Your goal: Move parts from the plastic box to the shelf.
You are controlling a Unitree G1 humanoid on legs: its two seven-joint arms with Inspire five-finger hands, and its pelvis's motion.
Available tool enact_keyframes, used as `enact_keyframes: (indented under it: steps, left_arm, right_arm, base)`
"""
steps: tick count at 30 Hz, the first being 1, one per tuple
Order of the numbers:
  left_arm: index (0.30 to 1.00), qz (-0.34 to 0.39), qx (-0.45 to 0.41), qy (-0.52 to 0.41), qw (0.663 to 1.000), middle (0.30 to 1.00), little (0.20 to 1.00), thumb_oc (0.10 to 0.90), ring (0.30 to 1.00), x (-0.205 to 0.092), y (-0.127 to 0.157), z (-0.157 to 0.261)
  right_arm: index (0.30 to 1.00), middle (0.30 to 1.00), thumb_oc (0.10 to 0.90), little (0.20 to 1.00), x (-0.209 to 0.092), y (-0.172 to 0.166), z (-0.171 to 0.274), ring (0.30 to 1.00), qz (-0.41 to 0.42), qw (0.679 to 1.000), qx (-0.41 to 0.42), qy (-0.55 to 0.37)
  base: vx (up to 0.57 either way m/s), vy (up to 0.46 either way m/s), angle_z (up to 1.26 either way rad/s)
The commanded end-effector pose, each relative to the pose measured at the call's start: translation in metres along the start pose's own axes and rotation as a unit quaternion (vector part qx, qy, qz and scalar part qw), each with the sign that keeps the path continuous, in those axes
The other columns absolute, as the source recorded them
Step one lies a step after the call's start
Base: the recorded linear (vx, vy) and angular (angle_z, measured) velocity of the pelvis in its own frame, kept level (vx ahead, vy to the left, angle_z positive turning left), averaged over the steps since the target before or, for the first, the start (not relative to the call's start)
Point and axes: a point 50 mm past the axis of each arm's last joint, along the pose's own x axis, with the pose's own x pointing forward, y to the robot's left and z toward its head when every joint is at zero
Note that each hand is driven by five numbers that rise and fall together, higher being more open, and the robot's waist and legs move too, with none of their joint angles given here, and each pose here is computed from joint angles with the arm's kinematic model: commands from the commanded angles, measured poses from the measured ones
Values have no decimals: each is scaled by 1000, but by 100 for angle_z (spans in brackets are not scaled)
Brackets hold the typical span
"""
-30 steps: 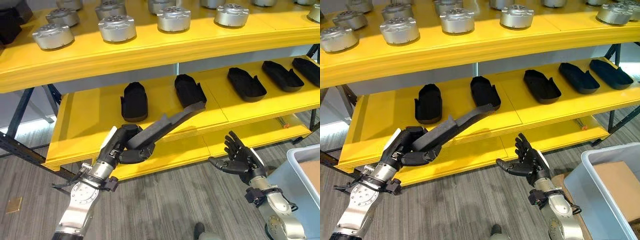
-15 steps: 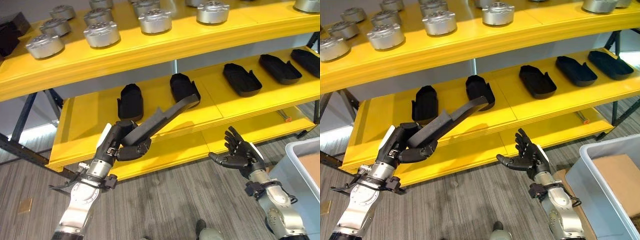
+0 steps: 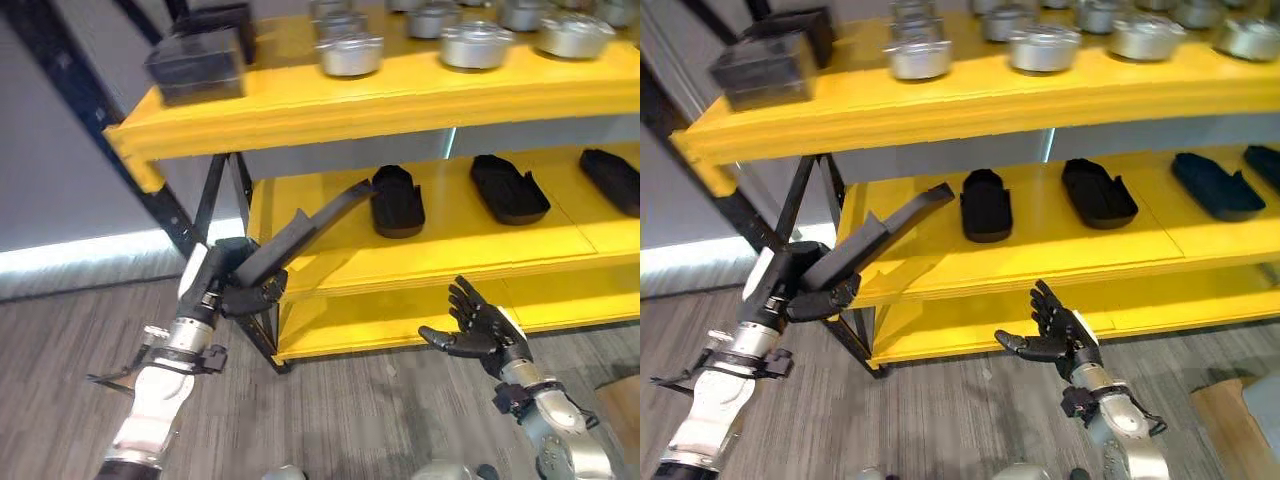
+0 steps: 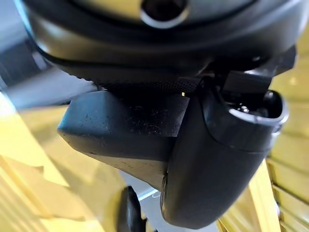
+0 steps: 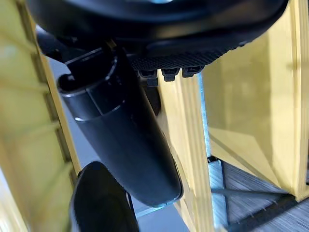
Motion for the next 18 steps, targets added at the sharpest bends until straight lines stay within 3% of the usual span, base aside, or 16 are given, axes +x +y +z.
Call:
enact_keyframes:
  steps: [1, 6, 13, 18]
  left_arm:
    - [300, 49, -14, -214, 975, 300, 300, 400, 300, 15, 15, 72]
    - [300, 29, -23, -241, 970, 300, 300, 400, 300, 16, 13, 81]
    - [300, 5, -55, -248, 967, 300, 300, 400, 300, 29, -6, 85]
    - [300, 6, -76, -247, 966, 300, 300, 400, 300, 30, -12, 86]
  right_arm:
    - [1000, 1000, 900, 1000, 21, -4, 79, 1000, 30, 987, -63, -146]
    - [1000, 1000, 900, 1000, 21, 3, 76, 1000, 28, 988, -56, -143]
    - [1000, 1000, 900, 1000, 3, -9, 68, 1000, 17, 991, -54, -125]
    - [1000, 1000, 900, 1000, 7, -8, 67, 1000, 32, 991, -68, -109]
  base:
    - [24, 118, -34]
    - [11, 81, -32]
    - [54, -65, 43]
    - [33, -71, -18]
